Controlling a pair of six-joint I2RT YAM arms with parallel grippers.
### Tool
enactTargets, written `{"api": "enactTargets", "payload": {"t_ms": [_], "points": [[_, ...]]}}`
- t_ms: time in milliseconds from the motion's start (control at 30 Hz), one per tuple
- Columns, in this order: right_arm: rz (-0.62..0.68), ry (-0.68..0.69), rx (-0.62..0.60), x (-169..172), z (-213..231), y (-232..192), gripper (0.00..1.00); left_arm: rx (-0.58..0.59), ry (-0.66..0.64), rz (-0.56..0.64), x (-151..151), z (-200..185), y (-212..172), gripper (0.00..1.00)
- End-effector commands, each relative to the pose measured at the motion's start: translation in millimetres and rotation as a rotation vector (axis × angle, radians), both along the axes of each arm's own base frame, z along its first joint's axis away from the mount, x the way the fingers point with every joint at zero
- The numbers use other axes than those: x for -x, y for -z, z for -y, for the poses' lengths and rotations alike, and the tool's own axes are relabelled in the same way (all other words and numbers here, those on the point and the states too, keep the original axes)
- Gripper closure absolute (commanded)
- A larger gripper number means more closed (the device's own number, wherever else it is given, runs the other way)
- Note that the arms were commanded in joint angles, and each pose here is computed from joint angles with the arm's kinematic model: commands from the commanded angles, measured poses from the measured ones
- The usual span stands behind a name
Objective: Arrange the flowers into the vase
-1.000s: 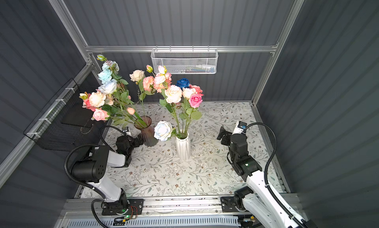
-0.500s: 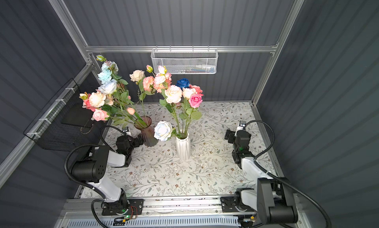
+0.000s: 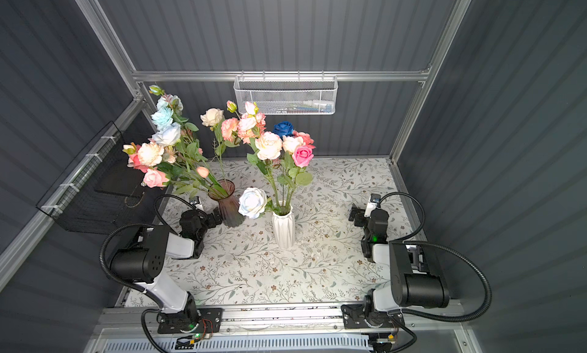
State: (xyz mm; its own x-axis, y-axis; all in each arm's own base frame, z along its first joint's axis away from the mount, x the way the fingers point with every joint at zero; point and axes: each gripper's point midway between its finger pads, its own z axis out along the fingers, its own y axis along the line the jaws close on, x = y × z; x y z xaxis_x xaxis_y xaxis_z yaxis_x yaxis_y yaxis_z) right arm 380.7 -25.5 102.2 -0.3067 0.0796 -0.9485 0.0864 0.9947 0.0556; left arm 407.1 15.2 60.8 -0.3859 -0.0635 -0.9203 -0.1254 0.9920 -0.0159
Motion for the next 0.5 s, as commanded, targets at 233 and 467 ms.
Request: {"api": "enactTargets", "payload": {"t_ms": [233,467], "points": [[0.063,-0.018,-0.001,-5.4,-2.1,-16.3,0.01,-0.024,0.005,0.011,-6.1,1.5,-4.3,0.0],[0.065,-0.018,-0.001,-5.8,-2.2,-16.9,0.01,-0.023,0.006,0.011,-6.0,1.6,-4.3,0.0]]}}
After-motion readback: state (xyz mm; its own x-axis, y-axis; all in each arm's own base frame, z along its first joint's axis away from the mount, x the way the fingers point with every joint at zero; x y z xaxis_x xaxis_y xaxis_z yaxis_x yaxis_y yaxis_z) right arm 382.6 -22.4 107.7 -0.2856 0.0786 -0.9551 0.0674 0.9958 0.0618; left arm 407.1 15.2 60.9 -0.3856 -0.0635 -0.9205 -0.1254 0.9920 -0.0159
